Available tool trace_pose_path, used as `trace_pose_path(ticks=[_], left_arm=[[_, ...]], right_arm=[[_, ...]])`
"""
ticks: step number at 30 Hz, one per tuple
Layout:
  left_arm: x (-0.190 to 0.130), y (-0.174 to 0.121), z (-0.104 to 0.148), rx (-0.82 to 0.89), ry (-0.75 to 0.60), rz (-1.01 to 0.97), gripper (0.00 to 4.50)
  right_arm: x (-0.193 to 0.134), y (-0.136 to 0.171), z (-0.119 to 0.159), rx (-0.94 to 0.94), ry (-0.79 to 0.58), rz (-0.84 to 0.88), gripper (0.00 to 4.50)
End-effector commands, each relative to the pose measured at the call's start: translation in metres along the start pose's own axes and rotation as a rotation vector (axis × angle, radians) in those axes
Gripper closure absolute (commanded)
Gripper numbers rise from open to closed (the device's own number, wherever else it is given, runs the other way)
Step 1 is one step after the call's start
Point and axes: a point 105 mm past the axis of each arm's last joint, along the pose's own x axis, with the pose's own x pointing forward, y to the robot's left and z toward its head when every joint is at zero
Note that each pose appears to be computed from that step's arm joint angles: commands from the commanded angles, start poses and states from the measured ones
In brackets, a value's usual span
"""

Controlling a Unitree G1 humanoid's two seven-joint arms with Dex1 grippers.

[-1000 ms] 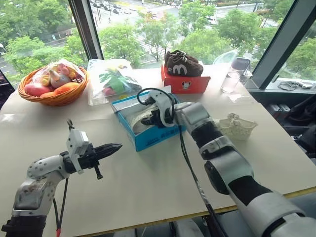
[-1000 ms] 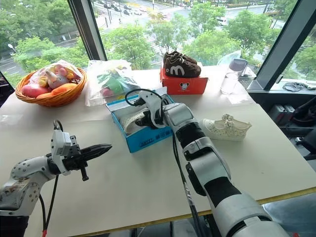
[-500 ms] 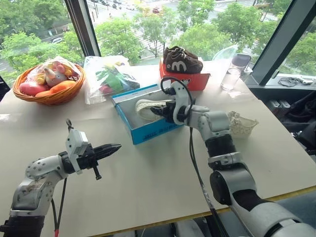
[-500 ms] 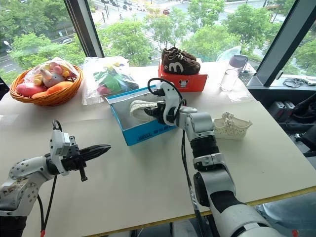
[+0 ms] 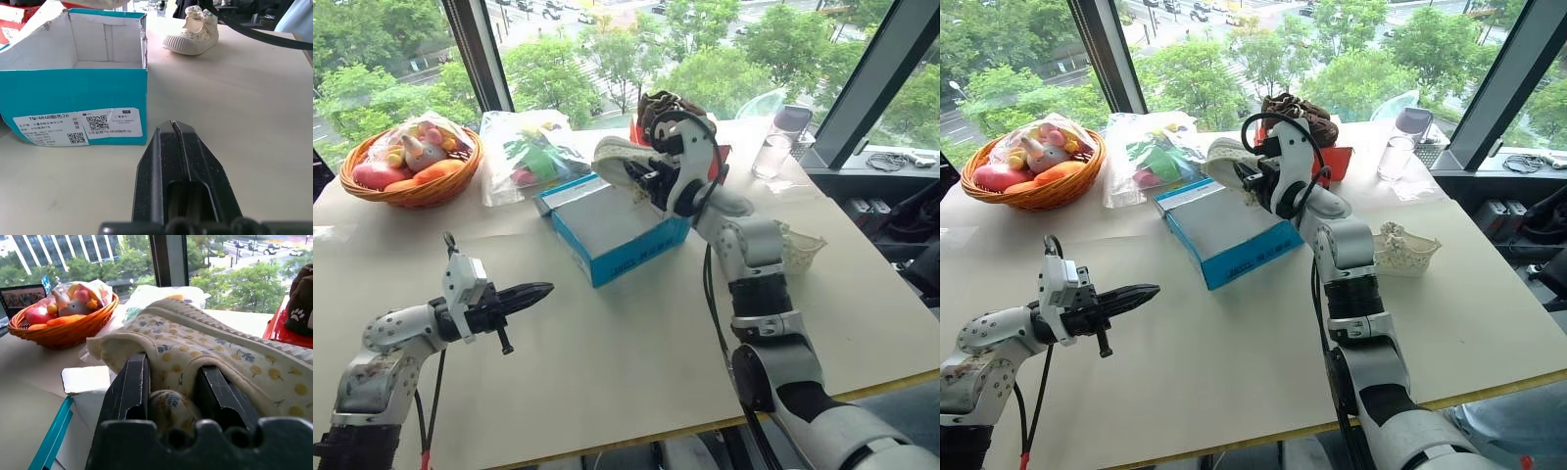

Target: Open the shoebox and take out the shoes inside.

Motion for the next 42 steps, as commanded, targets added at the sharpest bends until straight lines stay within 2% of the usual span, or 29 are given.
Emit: trace_pose_path(ticks=[1, 2, 5, 7, 8, 12, 16, 21, 26, 28, 32, 35, 39, 42], left_arm=[[-0.002, 0.003, 0.010, 0.044, -0.020, 0.002, 4.50], [-0.002, 0.003, 0.010, 0.044, -0.019, 0.002, 4.50], [-0.002, 0.003, 0.010, 0.042, -0.018, -0.001, 4.50], [-0.002, 0.003, 0.009, 0.041, -0.018, -0.003, 4.50], [-0.002, 0.003, 0.009, 0.042, -0.018, -0.004, 4.50], [0.000, 0.004, 0.009, 0.038, -0.018, -0.014, 4.50], [0.003, 0.004, 0.008, 0.036, -0.017, -0.030, 4.50], [0.005, 0.004, 0.007, 0.030, -0.015, -0.051, 4.50], [0.010, 0.004, 0.005, 0.022, -0.013, -0.078, 4.50], [0.012, 0.004, 0.005, 0.020, -0.015, -0.086, 4.50], [0.017, 0.003, 0.003, 0.014, -0.016, -0.104, 4.50], [0.019, 0.002, 0.001, 0.008, -0.017, -0.115, 4.50], [0.022, -0.001, -0.002, 0.002, -0.018, -0.121, 4.50], [0.024, -0.004, -0.004, -0.009, -0.023, -0.128, 4.50]], right_arm=[[-0.006, 0.000, 0.052, -0.114, -0.185, -0.033, 3.11], [-0.007, -0.002, 0.053, -0.119, -0.190, -0.042, 3.11], [-0.012, -0.006, 0.054, -0.121, -0.203, -0.063, 3.78], [-0.017, -0.009, 0.057, -0.120, -0.217, -0.074, 4.39], [-0.021, -0.011, 0.060, -0.121, -0.225, -0.083, 4.49], [-0.036, -0.025, 0.070, -0.102, -0.262, -0.132, 4.49], [-0.068, -0.053, 0.084, -0.089, -0.302, -0.222, 4.49], [-0.110, -0.078, 0.093, -0.106, -0.273, -0.325, 4.49], [-0.152, -0.090, 0.104, -0.038, -0.176, -0.375, 4.49], [-0.158, -0.086, 0.114, 0.004, -0.161, -0.351, 4.49], [-0.165, -0.070, 0.123, 0.090, -0.027, -0.212, 4.49], [-0.177, -0.062, 0.106, 0.168, 0.160, -0.044, 4.49], [-0.193, -0.069, 0.078, 0.298, 0.307, -0.005, 4.49], [-0.210, -0.076, 0.039, 0.377, 0.469, -0.051, 4.49]])
